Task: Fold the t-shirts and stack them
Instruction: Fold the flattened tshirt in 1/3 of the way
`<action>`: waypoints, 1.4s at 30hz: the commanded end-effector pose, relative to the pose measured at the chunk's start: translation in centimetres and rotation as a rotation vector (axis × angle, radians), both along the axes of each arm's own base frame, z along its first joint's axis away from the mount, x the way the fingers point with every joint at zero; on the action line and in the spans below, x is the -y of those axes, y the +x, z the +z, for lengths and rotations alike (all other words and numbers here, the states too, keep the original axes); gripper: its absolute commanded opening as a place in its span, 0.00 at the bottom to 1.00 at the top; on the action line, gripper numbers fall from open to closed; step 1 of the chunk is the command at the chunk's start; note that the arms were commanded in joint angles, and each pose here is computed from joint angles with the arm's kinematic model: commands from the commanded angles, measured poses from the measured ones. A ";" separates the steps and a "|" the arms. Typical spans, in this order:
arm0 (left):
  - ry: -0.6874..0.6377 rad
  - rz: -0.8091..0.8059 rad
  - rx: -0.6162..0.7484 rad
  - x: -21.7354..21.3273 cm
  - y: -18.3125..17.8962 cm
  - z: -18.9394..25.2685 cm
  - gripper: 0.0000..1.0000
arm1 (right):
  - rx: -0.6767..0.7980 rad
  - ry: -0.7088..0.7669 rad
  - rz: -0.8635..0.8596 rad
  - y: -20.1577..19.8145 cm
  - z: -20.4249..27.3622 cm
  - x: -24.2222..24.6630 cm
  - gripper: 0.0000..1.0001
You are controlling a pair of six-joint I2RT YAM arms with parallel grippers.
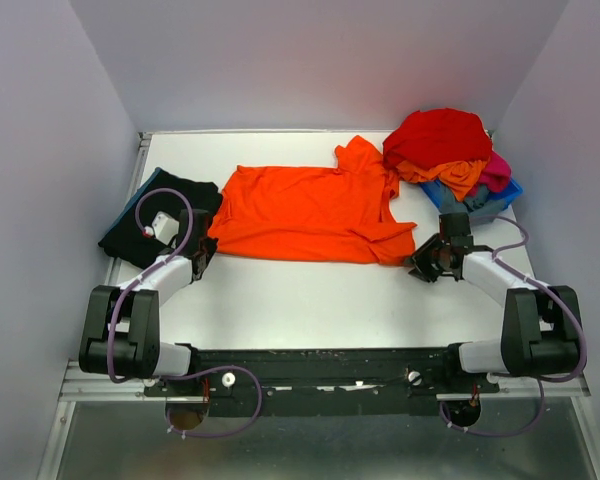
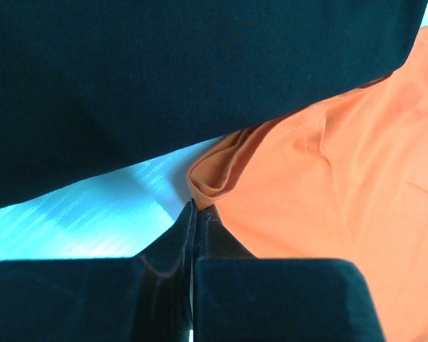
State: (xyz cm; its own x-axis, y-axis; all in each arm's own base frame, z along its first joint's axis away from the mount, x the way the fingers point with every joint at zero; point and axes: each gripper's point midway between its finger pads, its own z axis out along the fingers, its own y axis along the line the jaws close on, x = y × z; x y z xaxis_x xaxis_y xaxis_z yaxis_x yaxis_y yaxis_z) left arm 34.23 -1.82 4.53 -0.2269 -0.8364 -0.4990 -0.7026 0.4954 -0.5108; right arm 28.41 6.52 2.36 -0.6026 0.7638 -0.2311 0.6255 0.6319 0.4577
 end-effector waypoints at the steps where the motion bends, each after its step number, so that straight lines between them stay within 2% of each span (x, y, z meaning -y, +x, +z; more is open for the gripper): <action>1: 0.046 0.024 0.028 -1.1 0.5 1.4 0.00 | 0.042 -0.046 -0.040 1.3 0.7 0.9 0.44; 11: 0.068 0.026 0.040 -1.4 0.7 2.0 0.00 | 0.025 -0.148 -0.084 2.8 0.3 2.7 0.44; 14: 0.085 0.038 0.046 -1.7 0.7 2.2 0.00 | 0.017 -0.170 -0.097 2.8 -0.2 3.2 0.41; 17: 0.083 0.034 0.047 -1.7 0.8 2.2 0.00 | -0.011 -0.199 -0.118 2.8 -0.8 3.8 0.28; 20: 0.084 0.034 0.050 -1.7 0.9 2.3 0.00 | -0.027 -0.210 -0.127 2.6 -1.2 4.0 0.03; 21: 0.087 0.033 0.047 -1.7 0.9 2.2 0.00 | -0.030 -0.210 -0.127 2.6 -1.2 4.0 0.01; 28: 0.104 0.039 0.040 -2.1 0.7 2.5 0.00 | -0.051 -0.265 -0.116 1.1 0.1 4.9 0.01; 35: 0.089 0.033 0.044 -1.9 0.1 3.1 0.00 | 0.013 -0.303 -0.056 0.6 4.0 5.3 0.01; 42: 0.079 0.024 0.016 -1.7 -1.3 2.2 0.00 | -0.086 -0.280 -0.014 -2.0 1.3 4.9 0.01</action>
State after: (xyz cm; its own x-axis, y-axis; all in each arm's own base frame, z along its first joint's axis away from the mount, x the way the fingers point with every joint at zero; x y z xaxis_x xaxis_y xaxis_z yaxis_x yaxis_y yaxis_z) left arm 34.09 -1.02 7.10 -0.2049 -0.8096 -0.5501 -0.6813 0.5215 -0.5137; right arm 29.07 2.50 6.03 -0.5664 0.7052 -0.4265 0.6363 0.7031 0.3174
